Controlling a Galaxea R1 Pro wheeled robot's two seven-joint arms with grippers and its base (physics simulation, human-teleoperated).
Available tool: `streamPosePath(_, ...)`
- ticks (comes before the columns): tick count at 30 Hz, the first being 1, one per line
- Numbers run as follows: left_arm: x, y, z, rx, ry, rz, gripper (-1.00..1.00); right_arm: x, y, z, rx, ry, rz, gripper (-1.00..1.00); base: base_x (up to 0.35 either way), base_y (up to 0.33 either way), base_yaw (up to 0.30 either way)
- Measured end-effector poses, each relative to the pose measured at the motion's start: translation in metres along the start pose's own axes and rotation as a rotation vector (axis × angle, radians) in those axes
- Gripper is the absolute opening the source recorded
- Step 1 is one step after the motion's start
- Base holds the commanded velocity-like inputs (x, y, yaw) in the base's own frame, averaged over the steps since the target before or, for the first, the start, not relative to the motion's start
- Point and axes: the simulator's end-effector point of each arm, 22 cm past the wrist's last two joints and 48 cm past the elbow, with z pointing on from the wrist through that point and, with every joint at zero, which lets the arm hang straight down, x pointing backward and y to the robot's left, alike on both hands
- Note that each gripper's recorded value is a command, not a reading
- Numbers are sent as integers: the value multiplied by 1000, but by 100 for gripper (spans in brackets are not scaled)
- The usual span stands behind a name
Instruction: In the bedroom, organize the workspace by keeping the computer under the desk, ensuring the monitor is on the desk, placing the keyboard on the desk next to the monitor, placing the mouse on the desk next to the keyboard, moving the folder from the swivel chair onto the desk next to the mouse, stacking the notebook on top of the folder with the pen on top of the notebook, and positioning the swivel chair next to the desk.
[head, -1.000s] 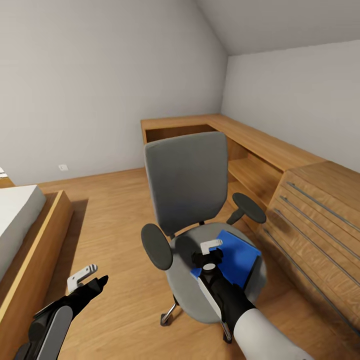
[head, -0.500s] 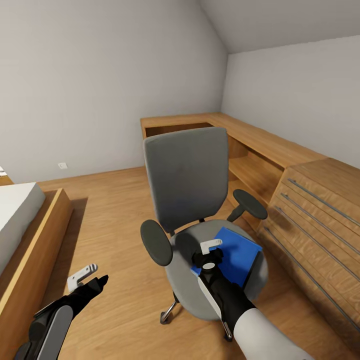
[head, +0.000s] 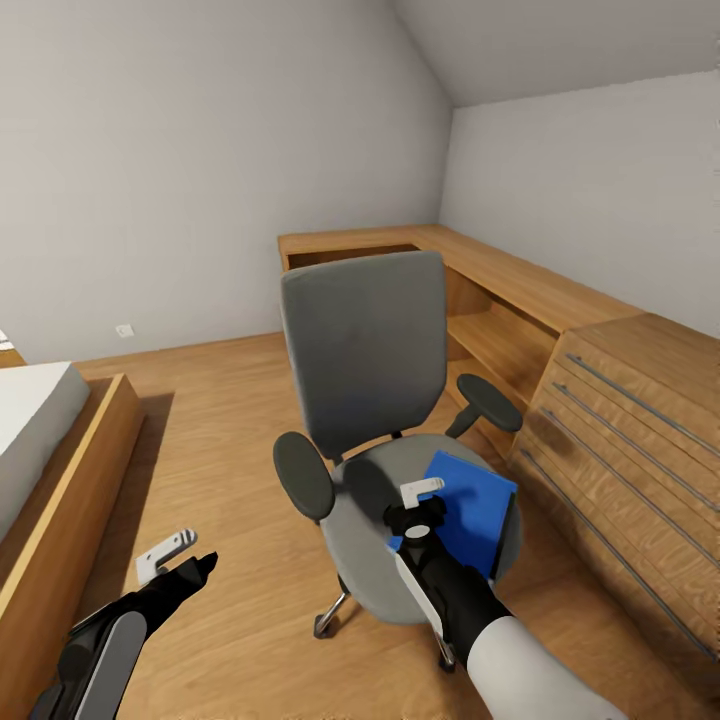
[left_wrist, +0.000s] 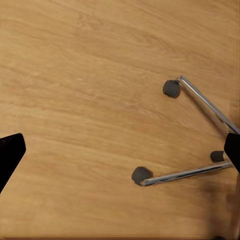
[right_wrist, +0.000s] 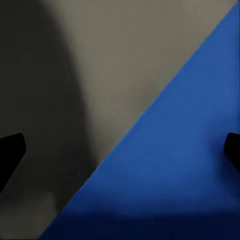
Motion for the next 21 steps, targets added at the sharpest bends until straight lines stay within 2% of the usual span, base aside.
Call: streamPosePath(21, -3, 4, 0, -4, -3, 8, 100, 1, 1, 0, 0, -1, -10, 100, -6, -31, 0)
